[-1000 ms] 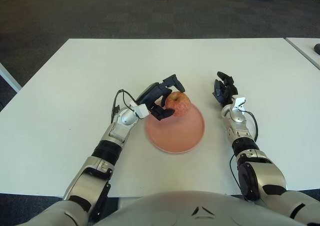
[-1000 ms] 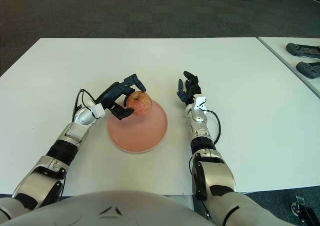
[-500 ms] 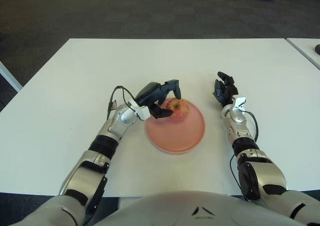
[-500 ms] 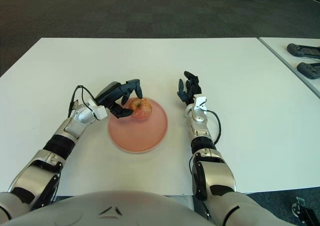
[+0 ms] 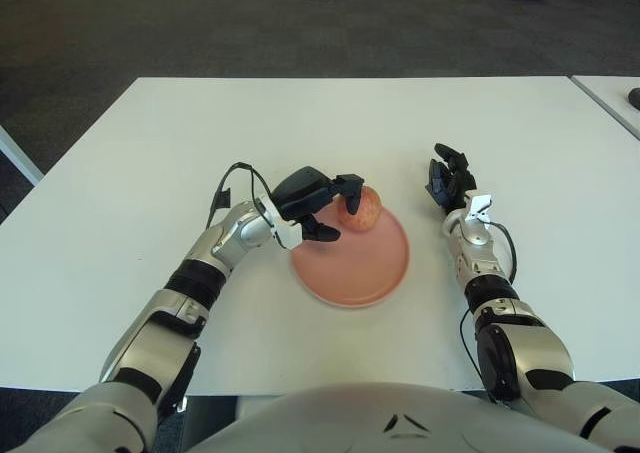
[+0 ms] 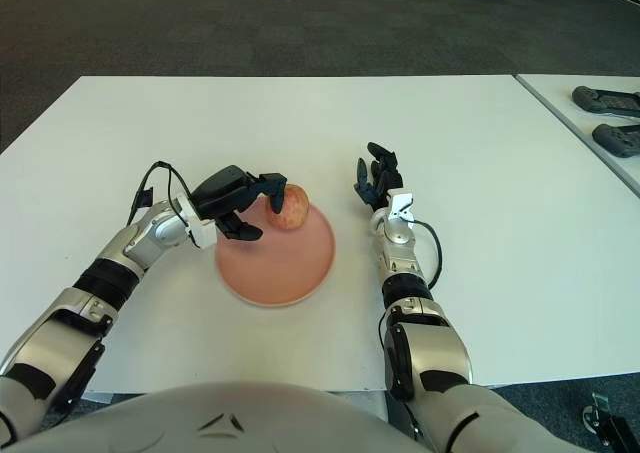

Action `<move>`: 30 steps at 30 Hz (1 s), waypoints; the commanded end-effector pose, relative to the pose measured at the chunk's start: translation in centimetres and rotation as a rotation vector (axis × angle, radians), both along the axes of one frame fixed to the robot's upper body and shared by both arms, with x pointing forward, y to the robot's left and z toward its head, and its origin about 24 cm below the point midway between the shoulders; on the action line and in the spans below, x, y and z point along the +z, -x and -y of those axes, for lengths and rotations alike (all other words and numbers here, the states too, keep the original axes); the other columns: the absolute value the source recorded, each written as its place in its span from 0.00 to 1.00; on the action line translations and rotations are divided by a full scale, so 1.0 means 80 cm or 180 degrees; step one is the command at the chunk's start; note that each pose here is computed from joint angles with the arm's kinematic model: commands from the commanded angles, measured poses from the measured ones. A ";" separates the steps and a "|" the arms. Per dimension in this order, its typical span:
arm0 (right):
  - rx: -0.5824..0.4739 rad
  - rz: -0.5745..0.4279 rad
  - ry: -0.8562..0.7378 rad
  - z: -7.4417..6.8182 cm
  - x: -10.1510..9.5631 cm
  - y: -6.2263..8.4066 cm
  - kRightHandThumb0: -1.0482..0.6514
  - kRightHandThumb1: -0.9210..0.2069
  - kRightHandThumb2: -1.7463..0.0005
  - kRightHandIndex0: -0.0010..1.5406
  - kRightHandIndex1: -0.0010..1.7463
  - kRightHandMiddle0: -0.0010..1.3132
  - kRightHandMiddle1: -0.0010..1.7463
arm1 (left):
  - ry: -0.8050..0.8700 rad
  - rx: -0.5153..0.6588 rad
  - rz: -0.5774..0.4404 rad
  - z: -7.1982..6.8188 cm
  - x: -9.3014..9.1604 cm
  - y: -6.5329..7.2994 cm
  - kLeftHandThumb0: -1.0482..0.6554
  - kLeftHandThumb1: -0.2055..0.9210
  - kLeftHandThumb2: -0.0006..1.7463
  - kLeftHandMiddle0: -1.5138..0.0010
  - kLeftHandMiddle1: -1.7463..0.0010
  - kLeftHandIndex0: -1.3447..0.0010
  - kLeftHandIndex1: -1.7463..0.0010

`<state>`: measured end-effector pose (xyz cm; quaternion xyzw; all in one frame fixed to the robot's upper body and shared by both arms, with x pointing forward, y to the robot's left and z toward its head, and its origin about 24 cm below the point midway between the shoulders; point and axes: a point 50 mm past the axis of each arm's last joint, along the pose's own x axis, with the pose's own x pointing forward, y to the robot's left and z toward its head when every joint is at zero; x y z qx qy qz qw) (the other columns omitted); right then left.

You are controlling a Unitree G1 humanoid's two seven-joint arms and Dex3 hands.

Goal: Put the apple into the plate.

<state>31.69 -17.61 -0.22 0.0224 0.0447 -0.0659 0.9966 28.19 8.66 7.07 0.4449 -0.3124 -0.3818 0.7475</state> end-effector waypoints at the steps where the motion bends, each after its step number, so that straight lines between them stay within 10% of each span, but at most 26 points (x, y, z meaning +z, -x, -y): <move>1: -0.0035 -0.0118 -0.0022 0.005 -0.007 0.002 0.22 0.00 0.64 0.16 0.12 0.00 0.39 | -0.0118 -0.0065 0.0180 0.000 0.009 -0.003 0.35 0.49 0.73 0.26 0.00 0.57 0.00; 20: -0.0033 -0.0124 -0.0023 0.003 -0.007 0.001 0.22 0.00 0.64 0.16 0.12 0.00 0.39 | 0.0074 0.0058 0.0175 -0.005 0.017 -0.003 0.35 0.50 0.73 0.27 0.00 0.57 0.00; 30: -0.0033 -0.0124 -0.0023 0.003 -0.007 0.001 0.22 0.00 0.64 0.16 0.12 0.00 0.39 | 0.1487 0.0475 0.0148 -0.016 0.027 -0.008 0.35 0.50 0.72 0.26 0.00 0.57 0.00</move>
